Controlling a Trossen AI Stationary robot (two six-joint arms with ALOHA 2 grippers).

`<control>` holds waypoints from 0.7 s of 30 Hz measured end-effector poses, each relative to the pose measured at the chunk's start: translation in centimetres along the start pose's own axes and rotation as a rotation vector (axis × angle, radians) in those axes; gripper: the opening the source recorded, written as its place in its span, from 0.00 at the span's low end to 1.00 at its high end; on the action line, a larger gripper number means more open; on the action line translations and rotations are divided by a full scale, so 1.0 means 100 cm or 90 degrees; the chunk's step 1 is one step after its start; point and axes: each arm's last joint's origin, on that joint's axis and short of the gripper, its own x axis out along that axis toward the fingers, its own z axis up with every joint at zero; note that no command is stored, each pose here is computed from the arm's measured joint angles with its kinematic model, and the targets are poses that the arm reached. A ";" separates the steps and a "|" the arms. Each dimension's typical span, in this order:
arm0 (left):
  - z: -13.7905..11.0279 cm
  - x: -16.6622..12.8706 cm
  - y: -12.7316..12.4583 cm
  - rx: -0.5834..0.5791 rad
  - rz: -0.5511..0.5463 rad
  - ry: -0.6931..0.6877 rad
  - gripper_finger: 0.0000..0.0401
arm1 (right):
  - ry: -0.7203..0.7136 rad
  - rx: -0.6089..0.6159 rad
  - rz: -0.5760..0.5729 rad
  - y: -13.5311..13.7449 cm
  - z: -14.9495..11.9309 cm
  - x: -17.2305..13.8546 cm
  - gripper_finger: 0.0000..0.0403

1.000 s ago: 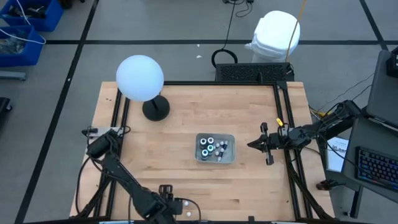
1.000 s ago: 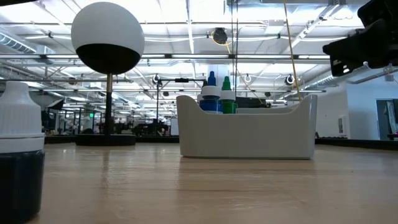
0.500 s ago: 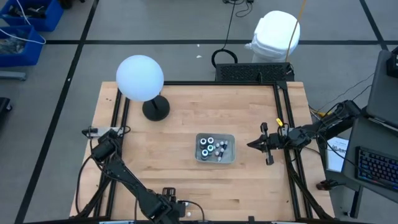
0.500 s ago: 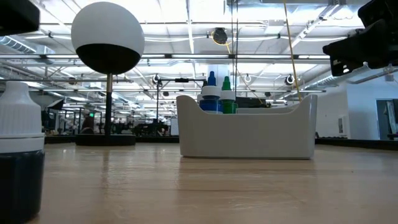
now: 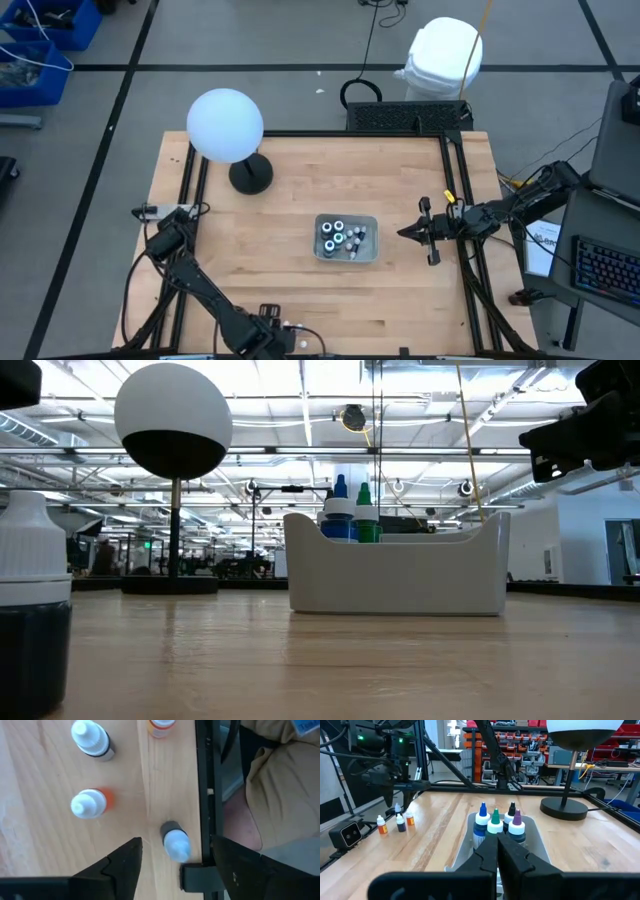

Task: Pick & Place food coloring
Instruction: Put the small dark blue food coloring bottle into the gray bin

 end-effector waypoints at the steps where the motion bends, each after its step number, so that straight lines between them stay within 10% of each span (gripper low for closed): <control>1: 0.000 0.000 0.000 0.001 0.002 -0.001 0.59 | 0.000 0.000 0.000 0.000 0.000 0.000 0.00; 21: 0.000 0.000 0.000 0.011 0.003 -0.003 0.37 | 0.001 0.000 0.000 0.000 0.000 0.000 0.00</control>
